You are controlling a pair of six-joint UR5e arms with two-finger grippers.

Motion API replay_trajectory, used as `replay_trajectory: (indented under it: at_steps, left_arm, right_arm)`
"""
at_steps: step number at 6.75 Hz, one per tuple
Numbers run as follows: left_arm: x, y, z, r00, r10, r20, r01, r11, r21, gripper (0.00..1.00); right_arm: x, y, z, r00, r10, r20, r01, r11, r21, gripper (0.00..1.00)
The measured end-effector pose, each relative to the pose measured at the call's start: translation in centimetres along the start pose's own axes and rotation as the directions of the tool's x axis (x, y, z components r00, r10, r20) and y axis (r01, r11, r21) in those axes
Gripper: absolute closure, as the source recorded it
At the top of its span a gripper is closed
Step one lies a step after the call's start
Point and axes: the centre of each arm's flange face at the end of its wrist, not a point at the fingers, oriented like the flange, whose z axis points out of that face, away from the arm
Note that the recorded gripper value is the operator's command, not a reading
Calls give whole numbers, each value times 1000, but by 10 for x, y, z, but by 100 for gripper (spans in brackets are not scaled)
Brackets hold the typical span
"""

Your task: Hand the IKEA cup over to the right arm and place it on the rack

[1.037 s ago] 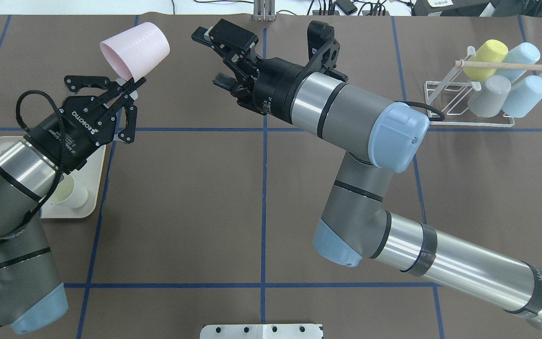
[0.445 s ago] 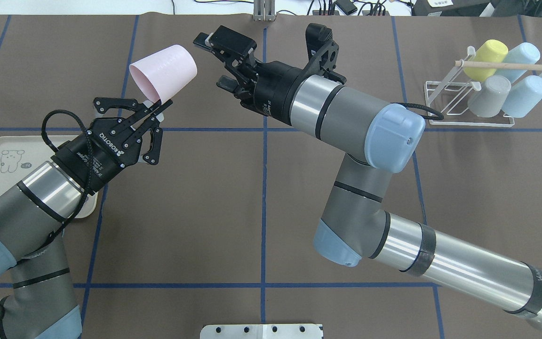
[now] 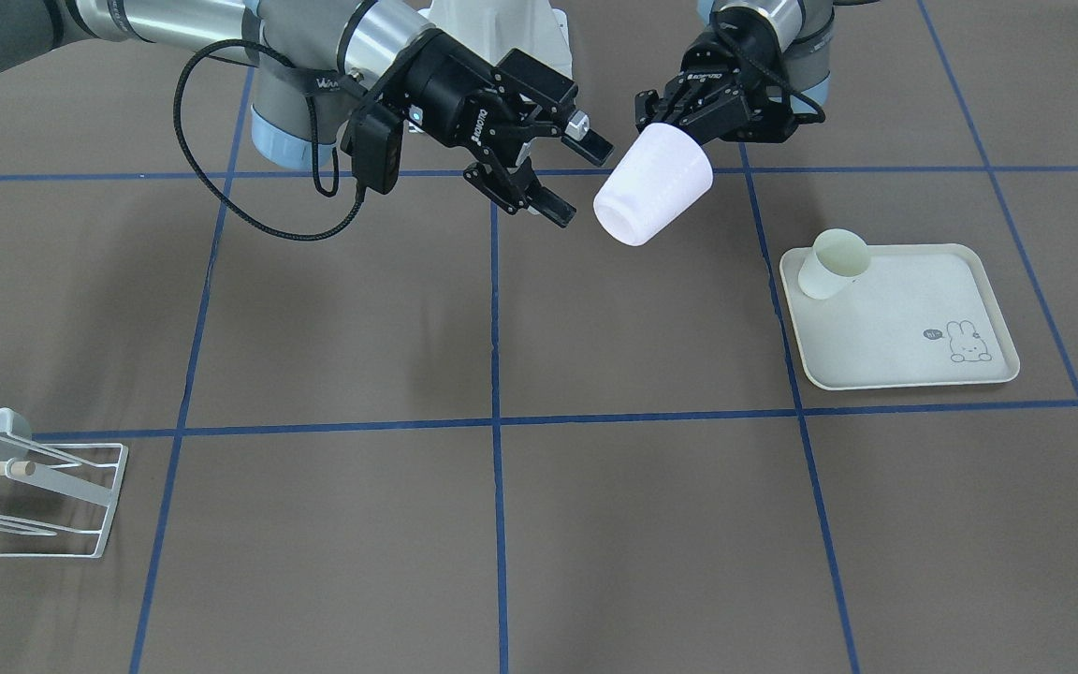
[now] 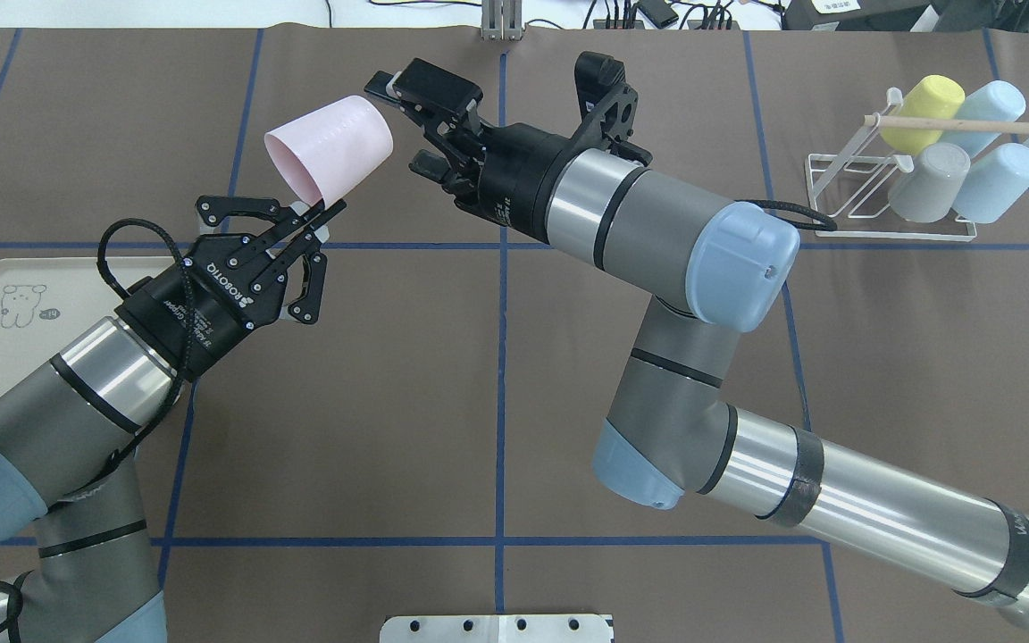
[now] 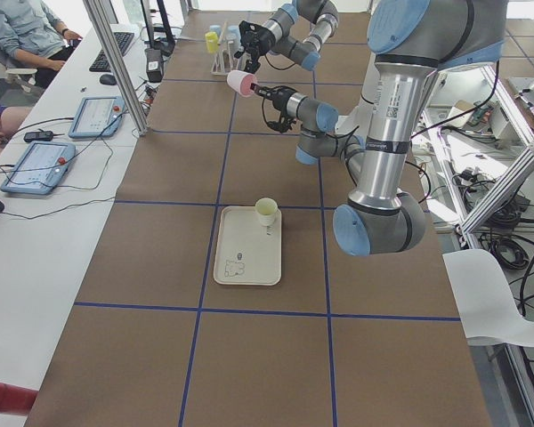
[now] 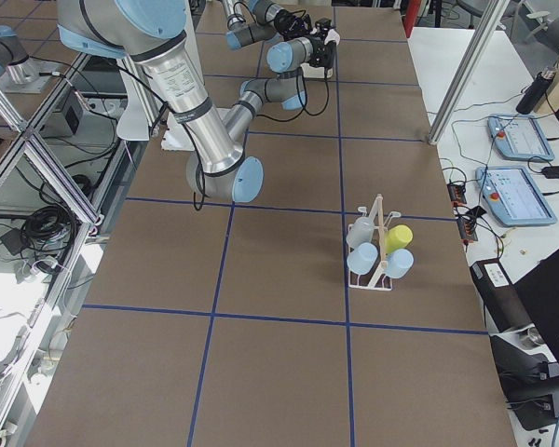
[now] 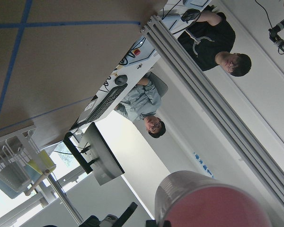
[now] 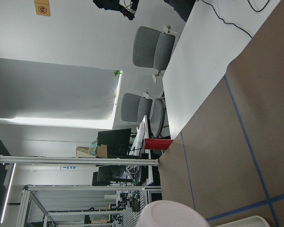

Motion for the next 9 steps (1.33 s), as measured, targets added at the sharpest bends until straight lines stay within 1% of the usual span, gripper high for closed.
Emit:
replay_trajectory:
  at_steps: [5,9]
  left_arm:
    - [-24,16,2,1000,-16,-9,16,1000,-12,100]
    - [-32,22,2,1000,-23,-9,23,1000,-16,100]
  right_arm:
    - [4,9,6,1000,7,-8,-7,1000,-11,0]
    - [7,13,9,1000,11,-13,-11,1000,-17,1]
